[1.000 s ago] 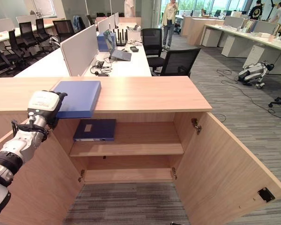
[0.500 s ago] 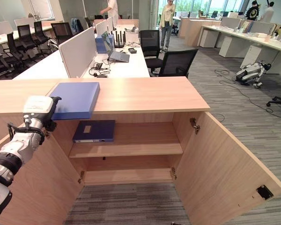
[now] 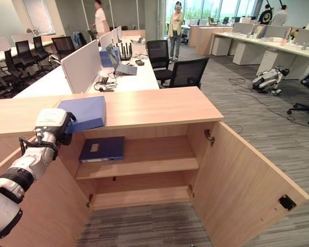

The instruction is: Put the empty folder in the office cabinet

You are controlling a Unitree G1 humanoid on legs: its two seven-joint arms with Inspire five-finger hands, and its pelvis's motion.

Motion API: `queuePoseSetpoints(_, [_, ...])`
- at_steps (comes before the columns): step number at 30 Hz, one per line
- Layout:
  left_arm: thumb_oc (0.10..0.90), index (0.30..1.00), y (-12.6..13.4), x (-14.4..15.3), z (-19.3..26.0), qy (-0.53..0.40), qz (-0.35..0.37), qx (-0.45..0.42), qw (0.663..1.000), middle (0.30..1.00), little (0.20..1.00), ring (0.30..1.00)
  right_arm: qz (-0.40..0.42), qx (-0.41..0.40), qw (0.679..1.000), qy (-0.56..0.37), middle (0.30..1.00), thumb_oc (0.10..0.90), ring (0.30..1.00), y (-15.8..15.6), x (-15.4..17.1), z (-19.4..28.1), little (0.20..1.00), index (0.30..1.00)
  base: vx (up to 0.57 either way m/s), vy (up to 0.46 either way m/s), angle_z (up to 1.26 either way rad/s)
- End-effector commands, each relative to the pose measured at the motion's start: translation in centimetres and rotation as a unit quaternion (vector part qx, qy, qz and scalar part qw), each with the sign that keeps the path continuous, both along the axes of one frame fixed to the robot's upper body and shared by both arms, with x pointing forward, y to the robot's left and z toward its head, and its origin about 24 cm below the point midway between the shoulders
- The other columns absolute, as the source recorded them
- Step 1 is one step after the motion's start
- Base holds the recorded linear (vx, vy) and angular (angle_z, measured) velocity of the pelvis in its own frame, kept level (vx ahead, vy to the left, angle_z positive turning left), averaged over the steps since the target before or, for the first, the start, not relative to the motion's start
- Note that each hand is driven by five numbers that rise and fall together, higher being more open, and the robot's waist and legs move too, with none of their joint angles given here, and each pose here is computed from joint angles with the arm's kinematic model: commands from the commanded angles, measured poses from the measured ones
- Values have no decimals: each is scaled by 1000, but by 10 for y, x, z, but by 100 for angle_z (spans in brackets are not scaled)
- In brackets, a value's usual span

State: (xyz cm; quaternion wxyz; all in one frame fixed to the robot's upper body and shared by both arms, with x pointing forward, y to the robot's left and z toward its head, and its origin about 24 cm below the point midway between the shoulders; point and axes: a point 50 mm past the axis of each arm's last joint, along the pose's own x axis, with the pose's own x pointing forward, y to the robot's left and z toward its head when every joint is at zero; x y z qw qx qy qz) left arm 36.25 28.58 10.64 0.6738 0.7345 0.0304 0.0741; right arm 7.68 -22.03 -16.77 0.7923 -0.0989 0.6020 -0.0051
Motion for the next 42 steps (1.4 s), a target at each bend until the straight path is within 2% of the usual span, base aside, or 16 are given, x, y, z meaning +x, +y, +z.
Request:
queuePoseSetpoints(1, [400, 300, 8, 19, 43, -56, 51, -51, 996, 300, 300, 300, -1, -23, 999, 34, 900, 800, 900, -13, -19, -1, 900, 900, -2, -2, -5])
queuePoseSetpoints(14, [400, 300, 12, 15, 29, -47, 69, -62, 995, 300, 300, 300, -7, -27, 999, 37, 900, 800, 900, -14, -23, -1, 900, 900, -2, -1, -5])
queuePoseSetpoints(15, [400, 300, 6, 17, 35, -65, 53, -64, 994, 300, 300, 300, -6, -27, 999, 37, 900, 800, 900, -14, -23, -1, 900, 900, 0, 0, 0])
queuePoseSetpoints(17, [400, 300, -45, 18, 50, -123, -78, -76, 986, 300, 300, 300, -10, -23, 999, 36, 900, 800, 900, -9, -26, -3, 900, 900, 0, 0, 0])
queuePoseSetpoints(18, [400, 300, -44, 17, 49, -123, -78, -76, 986, 300, 300, 300, -9, -23, 999, 37, 900, 800, 900, -9, -26, -3, 900, 900, 0, 4, 6])
queuePoseSetpoints(20, [400, 300, -74, 8, 49, -145, -148, -96, 974, 300, 300, 300, -14, -19, 999, 38, 900, 800, 900, -5, -29, -4, 900, 900, -5, 2, 9])
queuePoseSetpoints(23, [400, 300, -112, -14, 45, -183, -228, -139, 946, 300, 300, 300, -30, -13, 999, 32, 900, 800, 900, 3, -28, -5, 900, 900, -7, 0, 12])
queuePoseSetpoints(24, [400, 300, -132, -33, 45, -215, -274, -170, 922, 300, 300, 300, -42, -7, 999, 22, 900, 800, 900, 10, -25, -6, 900, 900, 10, 2, 15])
queuePoseSetpoints(28, [400, 300, -150, -54, 38, -232, -315, -176, 903, 300, 300, 300, -50, -3, 999, 4, 900, 800, 900, 18, -18, -6, 900, 900, 10, -6, 13])
queuePoseSetpoints(29, [400, 300, -165, -70, 43, -225, -376, -174, 882, 300, 300, 300, -57, -4, 998, -5, 900, 800, 900, 20, -13, -6, 900, 900, -3, -9, 16])
queuePoseSetpoints(31, [400, 300, -175, -89, 49, -204, -432, -190, 858, 300, 300, 300, -61, -6, 998, -10, 900, 800, 900, 20, -10, -5, 900, 900, 2, -5, 14])
queuePoseSetpoints(33, [400, 300, -175, -98, 52, -192, -447, -209, 848, 300, 300, 300, -61, -5, 998, -11, 900, 800, 900, 22, -9, -6, 900, 900, 1, -6, 8])
queuePoseSetpoints(35, [400, 300, -177, -114, 57, -158, -474, -280, 820, 300, 300, 300, -62, -8, 998, -13, 900, 800, 900, 21, -6, -5, 900, 900, -10, -5, 4])
queuePoseSetpoints(36, [400, 300, -177, -122, 58, -118, -481, -350, 795, 300, 300, 300, -60, -9, 998, -11, 900, 800, 900, 20, -6, -5, 900, 900, -8, 0, 8])
queuePoseSetpoints(37, [400, 300, -172, -133, 64, -94, -483, -464, 737, 300, 300, 300, -56, -5, 998, -5, 900, 800, 900, 20, -7, -5, 900, 900, 10, 1, 10])
queuePoseSetpoints(42, [400, 300, -155, -138, 62, -78, -447, -558, 695, 300, 300, 300, -36, 15, 999, 6, 900, 800, 900, 27, -8, -6, 900, 900, 2, 4, 16])
